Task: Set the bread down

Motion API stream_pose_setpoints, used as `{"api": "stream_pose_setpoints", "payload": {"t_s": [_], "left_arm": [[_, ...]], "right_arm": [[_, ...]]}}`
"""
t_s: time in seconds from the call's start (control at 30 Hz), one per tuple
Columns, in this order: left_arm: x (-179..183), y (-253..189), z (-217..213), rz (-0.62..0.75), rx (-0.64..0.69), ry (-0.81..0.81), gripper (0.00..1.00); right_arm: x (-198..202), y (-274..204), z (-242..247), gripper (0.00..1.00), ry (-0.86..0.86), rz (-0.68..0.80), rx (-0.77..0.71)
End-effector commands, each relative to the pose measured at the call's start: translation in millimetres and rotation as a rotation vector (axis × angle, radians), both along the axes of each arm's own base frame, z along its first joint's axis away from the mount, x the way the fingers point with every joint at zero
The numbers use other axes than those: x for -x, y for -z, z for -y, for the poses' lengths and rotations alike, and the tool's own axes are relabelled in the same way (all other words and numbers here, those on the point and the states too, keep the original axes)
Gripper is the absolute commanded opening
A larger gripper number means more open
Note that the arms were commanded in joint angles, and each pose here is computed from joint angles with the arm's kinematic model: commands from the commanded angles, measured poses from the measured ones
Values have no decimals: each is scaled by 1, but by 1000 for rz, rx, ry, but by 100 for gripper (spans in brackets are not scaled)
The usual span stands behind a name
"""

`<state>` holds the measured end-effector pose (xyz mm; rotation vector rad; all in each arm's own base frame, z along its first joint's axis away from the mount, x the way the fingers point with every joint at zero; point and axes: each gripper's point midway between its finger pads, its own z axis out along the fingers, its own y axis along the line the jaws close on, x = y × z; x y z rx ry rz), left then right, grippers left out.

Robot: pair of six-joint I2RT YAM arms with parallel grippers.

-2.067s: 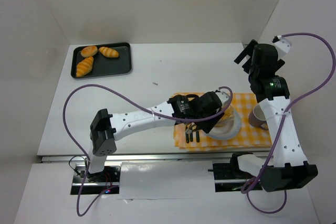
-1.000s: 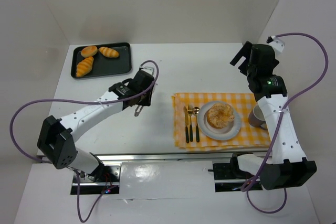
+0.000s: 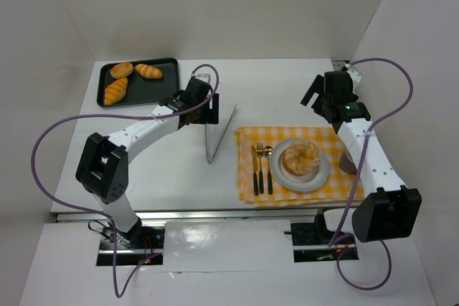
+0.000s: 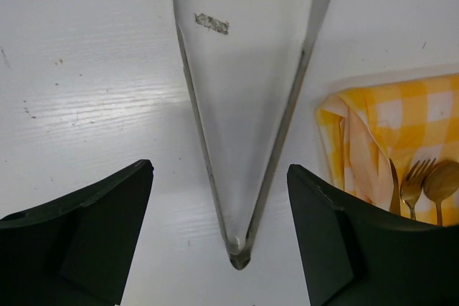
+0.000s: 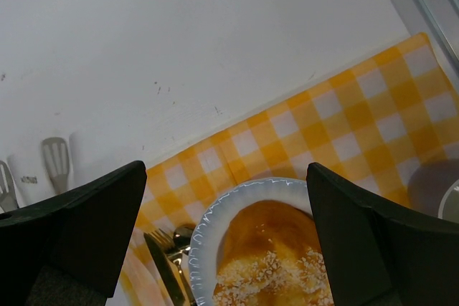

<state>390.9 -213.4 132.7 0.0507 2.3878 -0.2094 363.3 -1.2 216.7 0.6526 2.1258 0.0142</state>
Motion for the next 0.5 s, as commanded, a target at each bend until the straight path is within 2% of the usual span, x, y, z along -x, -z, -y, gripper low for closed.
{"api": "stream_pose_setpoints", "payload": {"t_s": [0.0,0.13,0.27,0.47], "left_arm": [[-11,-3,-8,0,-22,-4,89],[-12,-16,-19,6,-27,-28,89],[-4,-73,-40,100,49,-65,90],[12,-107,-81,187,79,-132,93]], "right_arm": [[-11,-10,-3,100,-2,56,-3],[-11,-10,2,100,29,59,9],[-16,-5,0,100,41,43,24],[-18,6,3,100,50,-7,49]]}}
